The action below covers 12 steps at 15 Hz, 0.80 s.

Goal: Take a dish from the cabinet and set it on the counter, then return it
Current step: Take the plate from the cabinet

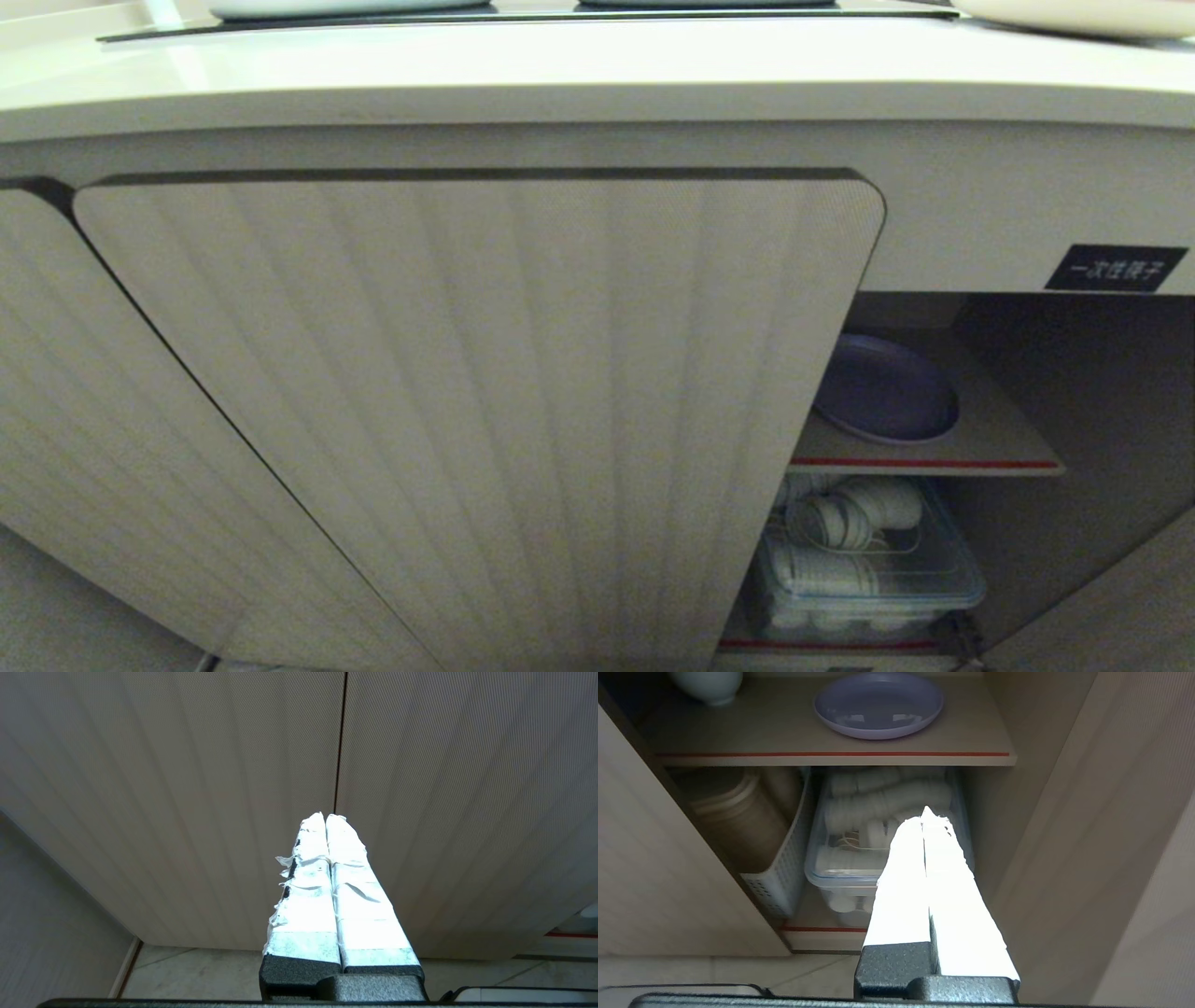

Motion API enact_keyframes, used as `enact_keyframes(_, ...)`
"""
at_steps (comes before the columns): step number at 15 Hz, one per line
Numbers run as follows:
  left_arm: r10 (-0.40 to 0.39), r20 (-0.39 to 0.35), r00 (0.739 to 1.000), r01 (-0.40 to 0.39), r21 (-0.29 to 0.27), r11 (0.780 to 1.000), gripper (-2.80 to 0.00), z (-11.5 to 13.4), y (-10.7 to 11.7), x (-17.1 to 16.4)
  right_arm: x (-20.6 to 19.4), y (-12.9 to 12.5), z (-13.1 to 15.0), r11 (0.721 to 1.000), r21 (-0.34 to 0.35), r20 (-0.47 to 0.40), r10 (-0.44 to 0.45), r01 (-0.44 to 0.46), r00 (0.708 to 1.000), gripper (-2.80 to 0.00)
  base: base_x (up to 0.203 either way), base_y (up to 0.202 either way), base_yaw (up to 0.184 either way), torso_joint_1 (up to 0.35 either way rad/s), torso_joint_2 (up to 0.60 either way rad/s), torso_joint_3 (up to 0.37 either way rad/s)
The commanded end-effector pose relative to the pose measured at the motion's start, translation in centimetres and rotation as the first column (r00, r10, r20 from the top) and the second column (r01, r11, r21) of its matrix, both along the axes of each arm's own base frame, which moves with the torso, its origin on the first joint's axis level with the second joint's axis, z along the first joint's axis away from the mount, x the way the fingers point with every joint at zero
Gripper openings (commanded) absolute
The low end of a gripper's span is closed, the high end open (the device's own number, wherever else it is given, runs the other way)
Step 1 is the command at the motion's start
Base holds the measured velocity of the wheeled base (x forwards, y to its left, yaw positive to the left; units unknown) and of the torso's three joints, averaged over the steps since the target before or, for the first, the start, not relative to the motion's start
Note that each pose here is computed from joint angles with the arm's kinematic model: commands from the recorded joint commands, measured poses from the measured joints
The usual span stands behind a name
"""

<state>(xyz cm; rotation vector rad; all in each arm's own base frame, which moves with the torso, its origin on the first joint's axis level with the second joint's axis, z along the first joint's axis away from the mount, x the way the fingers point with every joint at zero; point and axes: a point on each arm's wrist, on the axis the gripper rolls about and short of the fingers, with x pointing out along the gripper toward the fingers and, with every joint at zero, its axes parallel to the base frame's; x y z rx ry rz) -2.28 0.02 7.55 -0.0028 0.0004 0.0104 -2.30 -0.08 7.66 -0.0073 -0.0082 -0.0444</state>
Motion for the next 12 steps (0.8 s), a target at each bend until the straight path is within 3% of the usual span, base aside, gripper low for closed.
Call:
enact_keyframes(1, 0.0, 0.0, 1.0, 0.0, 0.0, 1.0, -2.8, 0.0, 0.0, 0.0, 0.2, 0.0, 0.4, 1.0, -0.019, -0.015, -0.001, 0.001, 1.0, -2.8, 0.0, 0.0, 0.0, 0.0, 0.0, 0.0)
enact_keyframes(5, 0.0, 0.0, 1.0, 0.0, 0.0, 1.0, -2.8, 0.0, 0.0, 0.0, 2.0, 0.0, 2.4, 1.0, -0.007, -0.088, -0.019, 0.019, 0.996, -2.8, 0.0, 0.0, 0.0, 0.0, 0.0, 0.0)
enact_keyframes(12, 0.0, 0.0, 1.0, 0.0, 0.0, 1.0, -2.8, 0.0, 0.0, 0.0, 6.0, -0.5, 5.5, 0.993, 0.071, -0.193, -0.074, 0.089, 0.978, -2.8, 0.0, 0.0, 0.0, 0.0, 0.0, 0.0)
